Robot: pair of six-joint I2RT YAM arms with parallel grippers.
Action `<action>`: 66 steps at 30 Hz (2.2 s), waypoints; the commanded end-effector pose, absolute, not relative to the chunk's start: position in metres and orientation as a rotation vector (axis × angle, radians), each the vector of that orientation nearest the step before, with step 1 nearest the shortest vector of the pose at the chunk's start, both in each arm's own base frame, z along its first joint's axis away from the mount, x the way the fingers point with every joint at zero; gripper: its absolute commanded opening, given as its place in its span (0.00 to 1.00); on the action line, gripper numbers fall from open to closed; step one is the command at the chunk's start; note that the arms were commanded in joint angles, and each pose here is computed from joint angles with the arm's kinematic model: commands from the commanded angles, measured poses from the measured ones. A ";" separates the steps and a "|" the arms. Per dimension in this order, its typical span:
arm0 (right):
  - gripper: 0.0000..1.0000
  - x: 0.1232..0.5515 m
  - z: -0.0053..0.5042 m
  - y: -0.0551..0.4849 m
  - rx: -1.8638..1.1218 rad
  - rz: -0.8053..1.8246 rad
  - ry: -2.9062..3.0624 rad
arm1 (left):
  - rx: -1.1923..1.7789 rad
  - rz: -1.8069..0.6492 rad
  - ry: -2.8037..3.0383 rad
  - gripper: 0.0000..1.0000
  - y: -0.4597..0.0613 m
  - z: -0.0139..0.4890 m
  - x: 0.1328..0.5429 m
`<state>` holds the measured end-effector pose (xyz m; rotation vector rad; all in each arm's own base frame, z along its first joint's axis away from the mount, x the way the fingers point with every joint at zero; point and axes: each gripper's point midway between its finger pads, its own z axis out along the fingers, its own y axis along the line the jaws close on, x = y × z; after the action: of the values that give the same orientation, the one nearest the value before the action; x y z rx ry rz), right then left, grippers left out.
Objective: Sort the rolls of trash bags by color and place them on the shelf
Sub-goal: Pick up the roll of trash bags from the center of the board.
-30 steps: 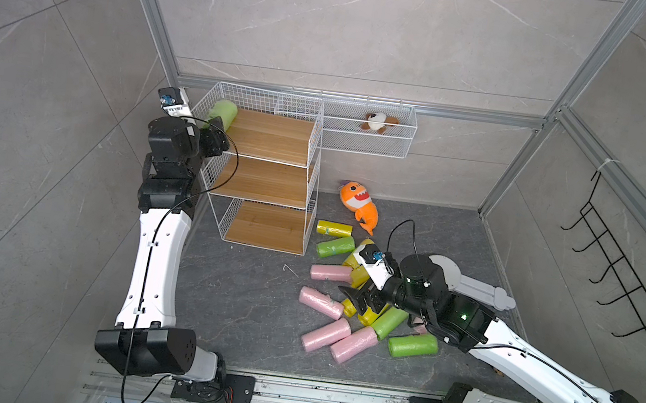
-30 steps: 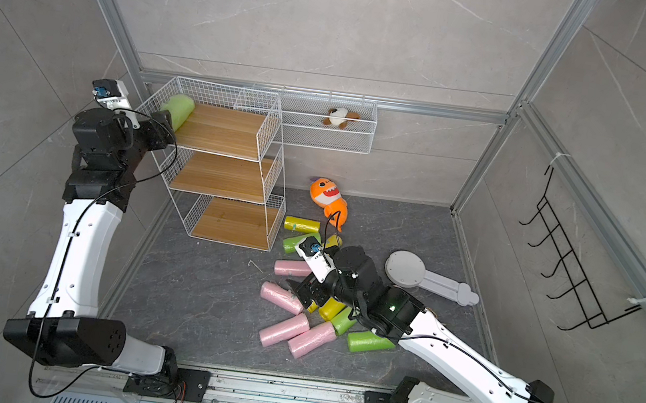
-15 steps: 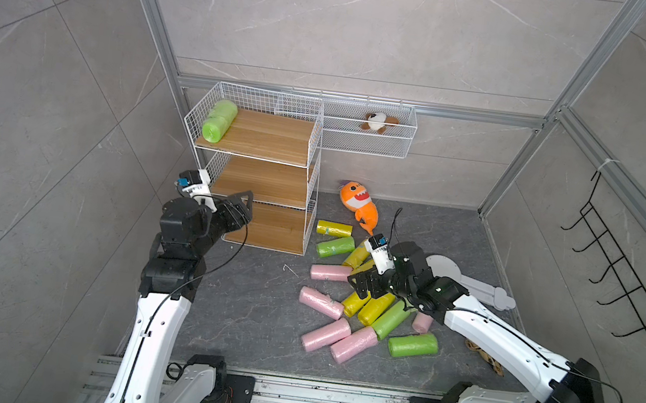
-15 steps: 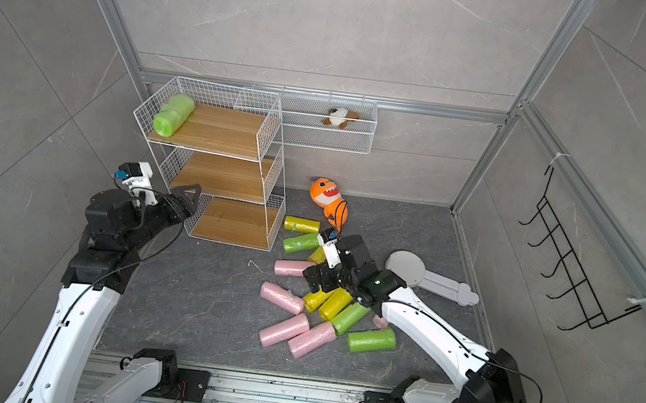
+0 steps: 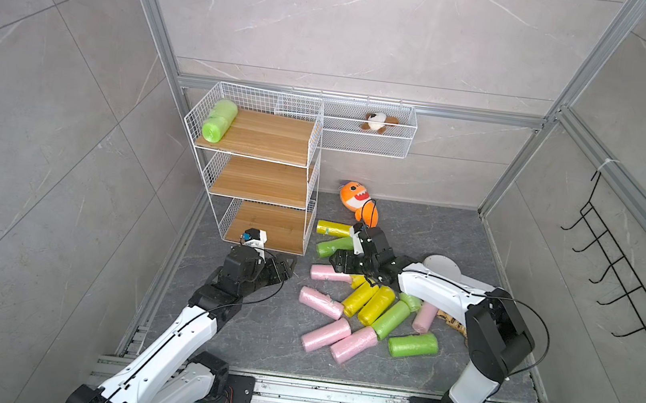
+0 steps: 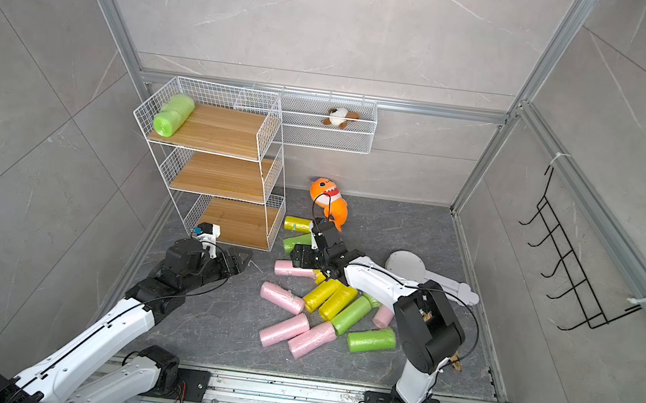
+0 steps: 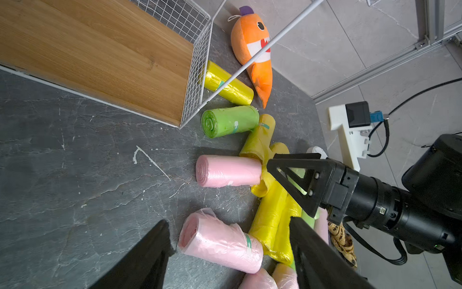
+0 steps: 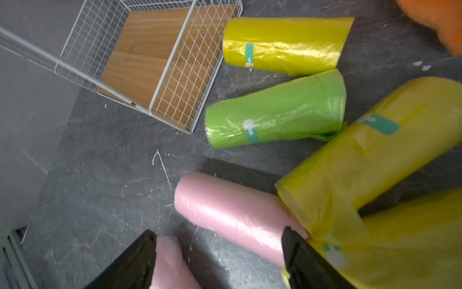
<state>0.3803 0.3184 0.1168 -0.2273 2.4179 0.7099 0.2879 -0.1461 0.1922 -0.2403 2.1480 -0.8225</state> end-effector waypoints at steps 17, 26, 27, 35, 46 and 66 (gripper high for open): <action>0.83 0.440 0.061 0.331 0.604 0.717 2.520 | -0.164 -0.792 2.040 0.79 -0.148 0.205 0.301; 0.82 0.459 0.049 0.307 0.885 0.564 2.450 | -0.139 -0.782 2.025 0.80 -0.148 0.207 0.300; 0.83 0.463 0.049 0.305 0.900 0.567 2.442 | -0.135 -0.780 2.027 0.80 -0.148 0.206 0.300; 0.84 0.470 0.030 0.287 0.999 0.465 2.452 | -0.121 -0.758 2.024 0.80 -0.145 0.208 0.297; 0.70 0.479 0.017 0.300 1.013 0.506 2.476 | -0.115 -0.748 2.025 0.81 -0.144 0.207 0.295; 0.38 0.466 0.179 0.294 0.837 1.005 2.101 | -0.120 -1.063 1.840 0.81 -0.171 0.264 0.290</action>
<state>0.4572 0.2858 0.1055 0.9414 2.2816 0.7982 0.2924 -0.1569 0.2221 -0.1538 1.9868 -0.9079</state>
